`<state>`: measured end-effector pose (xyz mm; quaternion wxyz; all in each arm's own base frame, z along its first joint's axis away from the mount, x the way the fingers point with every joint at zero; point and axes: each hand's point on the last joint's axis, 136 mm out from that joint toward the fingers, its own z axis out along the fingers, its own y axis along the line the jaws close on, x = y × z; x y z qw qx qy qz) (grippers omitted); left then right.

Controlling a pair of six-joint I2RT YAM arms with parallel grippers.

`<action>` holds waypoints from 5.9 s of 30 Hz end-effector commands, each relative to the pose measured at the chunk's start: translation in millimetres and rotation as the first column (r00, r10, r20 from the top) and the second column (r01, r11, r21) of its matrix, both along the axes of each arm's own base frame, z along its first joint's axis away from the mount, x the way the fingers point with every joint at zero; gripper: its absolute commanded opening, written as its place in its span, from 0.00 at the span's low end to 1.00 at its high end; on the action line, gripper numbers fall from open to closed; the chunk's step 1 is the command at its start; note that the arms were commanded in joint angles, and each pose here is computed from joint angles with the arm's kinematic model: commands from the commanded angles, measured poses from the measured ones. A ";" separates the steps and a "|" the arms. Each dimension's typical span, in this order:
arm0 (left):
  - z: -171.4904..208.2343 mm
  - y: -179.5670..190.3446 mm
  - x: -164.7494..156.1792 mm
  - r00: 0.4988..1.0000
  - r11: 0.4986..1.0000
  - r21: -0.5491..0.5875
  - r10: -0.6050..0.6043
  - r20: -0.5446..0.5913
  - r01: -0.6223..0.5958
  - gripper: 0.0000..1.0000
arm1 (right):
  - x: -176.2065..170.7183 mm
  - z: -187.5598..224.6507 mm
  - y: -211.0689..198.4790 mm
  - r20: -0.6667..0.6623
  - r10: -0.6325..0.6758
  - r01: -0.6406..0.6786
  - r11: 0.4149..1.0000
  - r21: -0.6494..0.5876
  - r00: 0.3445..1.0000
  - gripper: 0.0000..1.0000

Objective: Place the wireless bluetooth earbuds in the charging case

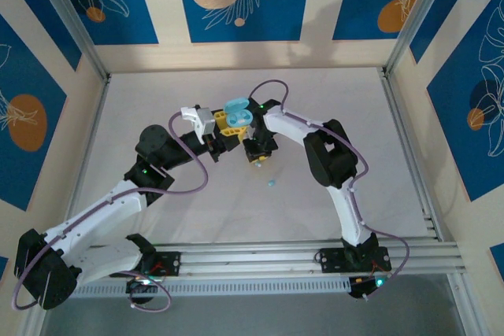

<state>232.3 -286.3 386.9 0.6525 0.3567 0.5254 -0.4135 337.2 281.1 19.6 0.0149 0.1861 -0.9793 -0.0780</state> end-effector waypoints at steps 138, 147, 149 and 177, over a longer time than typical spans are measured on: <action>-12.0 -11.6 -1.4 0.998 0.998 0.040 -0.046 0.045 0.044 0.34 | -85.5 368.3 5.8 0.279 -0.023 -0.246 0.406 0.880 0.960 0.18; -10.8 -12.3 -1.2 0.998 0.998 0.034 -0.049 0.046 0.047 0.34 | -86.1 364.7 12.1 0.274 -0.012 -0.245 0.412 0.878 0.962 0.18; -11.2 -12.2 -1.3 0.998 0.998 0.032 -0.050 0.043 0.049 0.34 | -85.1 362.7 12.8 0.270 -0.012 -0.240 0.418 0.876 0.963 0.18; -3.0 -9.6 0.4 0.998 1.000 0.007 -0.031 0.053 0.030 0.34 | -78.3 339.6 12.1 0.302 -0.036 -0.230 0.561 0.795 0.953 0.23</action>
